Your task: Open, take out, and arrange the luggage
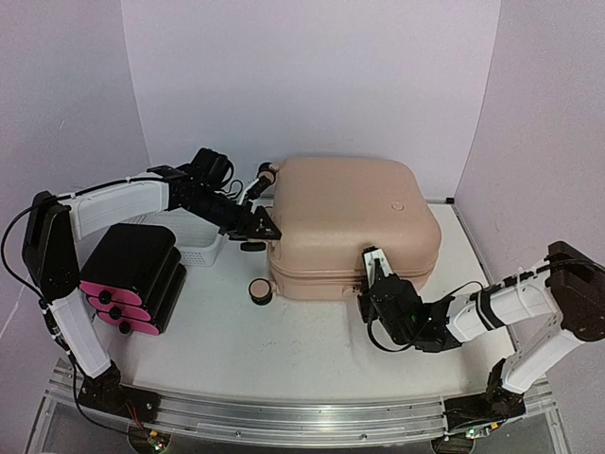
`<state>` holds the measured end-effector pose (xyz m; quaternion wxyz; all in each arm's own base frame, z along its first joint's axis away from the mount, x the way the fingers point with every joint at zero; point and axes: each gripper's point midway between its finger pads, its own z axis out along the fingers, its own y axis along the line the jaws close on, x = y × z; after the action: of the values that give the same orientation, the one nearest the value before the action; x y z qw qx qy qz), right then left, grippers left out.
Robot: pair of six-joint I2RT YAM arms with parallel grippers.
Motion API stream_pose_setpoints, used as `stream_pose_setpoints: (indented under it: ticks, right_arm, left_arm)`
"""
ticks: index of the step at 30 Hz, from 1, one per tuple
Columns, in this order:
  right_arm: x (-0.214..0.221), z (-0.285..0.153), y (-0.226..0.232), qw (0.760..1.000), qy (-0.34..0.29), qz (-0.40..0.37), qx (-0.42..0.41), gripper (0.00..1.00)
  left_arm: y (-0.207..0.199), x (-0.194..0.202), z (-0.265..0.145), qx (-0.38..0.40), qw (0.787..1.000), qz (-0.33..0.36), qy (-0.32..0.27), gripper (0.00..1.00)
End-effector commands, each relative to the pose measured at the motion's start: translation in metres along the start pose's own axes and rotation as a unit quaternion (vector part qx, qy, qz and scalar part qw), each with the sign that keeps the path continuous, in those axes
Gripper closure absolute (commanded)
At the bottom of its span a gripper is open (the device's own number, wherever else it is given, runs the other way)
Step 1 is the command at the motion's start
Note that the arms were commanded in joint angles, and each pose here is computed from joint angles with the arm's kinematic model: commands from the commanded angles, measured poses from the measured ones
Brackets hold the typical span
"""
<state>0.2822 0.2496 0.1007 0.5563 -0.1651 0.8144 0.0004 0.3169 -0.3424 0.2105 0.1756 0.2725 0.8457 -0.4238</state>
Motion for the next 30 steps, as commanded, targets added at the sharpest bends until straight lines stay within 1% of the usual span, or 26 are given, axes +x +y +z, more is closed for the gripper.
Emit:
stream_pose_setpoints:
  ticks: [1, 6, 10, 11, 12, 15, 18, 26, 30]
  right_arm:
    - [-0.001, 0.013, -0.002, 1.000, 0.007, 0.009, -0.001, 0.74]
    - [-0.001, 0.013, -0.009, 1.000, 0.006, -0.001, 0.007, 0.84]
    - [0.007, 0.013, -0.011, 0.999, 0.030, 0.010, -0.029, 0.89]
    - [0.010, 0.013, -0.011, 0.998, 0.040, 0.017, -0.041, 0.92]
    - [0.013, 0.013, -0.010, 0.997, 0.048, 0.020, -0.055, 0.99]
    - [0.018, 0.010, -0.005, 0.993, 0.067, 0.030, -0.092, 1.00]
    - [0.020, 0.005, -0.007, 0.990, 0.079, 0.042, -0.111, 1.00]
    - [0.005, -0.012, -0.015, 0.986, 0.074, 0.069, -0.133, 1.00]
    - [-0.008, -0.014, 0.005, 0.977, 0.087, 0.072, -0.182, 1.00]
  left_arm:
    - [-0.024, 0.016, -0.005, 0.026, 0.999, 0.004, 0.021, 0.32]
    - [-0.020, 0.016, -0.004, 0.019, 1.000, 0.004, 0.020, 0.32]
    - [-0.019, 0.016, -0.004, 0.016, 1.000, 0.003, 0.020, 0.32]
    - [-0.019, 0.016, -0.004, 0.017, 1.000, 0.002, 0.021, 0.32]
    - [-0.018, 0.016, -0.004, 0.017, 1.000, 0.002, 0.020, 0.32]
    - [-0.017, 0.015, -0.004, 0.016, 1.000, 0.001, 0.020, 0.32]
    - [-0.016, 0.015, -0.005, 0.016, 1.000, 0.001, 0.019, 0.32]
    - [-0.016, 0.014, -0.007, 0.018, 1.000, 0.000, 0.018, 0.32]
    - [-0.018, 0.014, -0.006, 0.022, 1.000, -0.001, 0.019, 0.32]
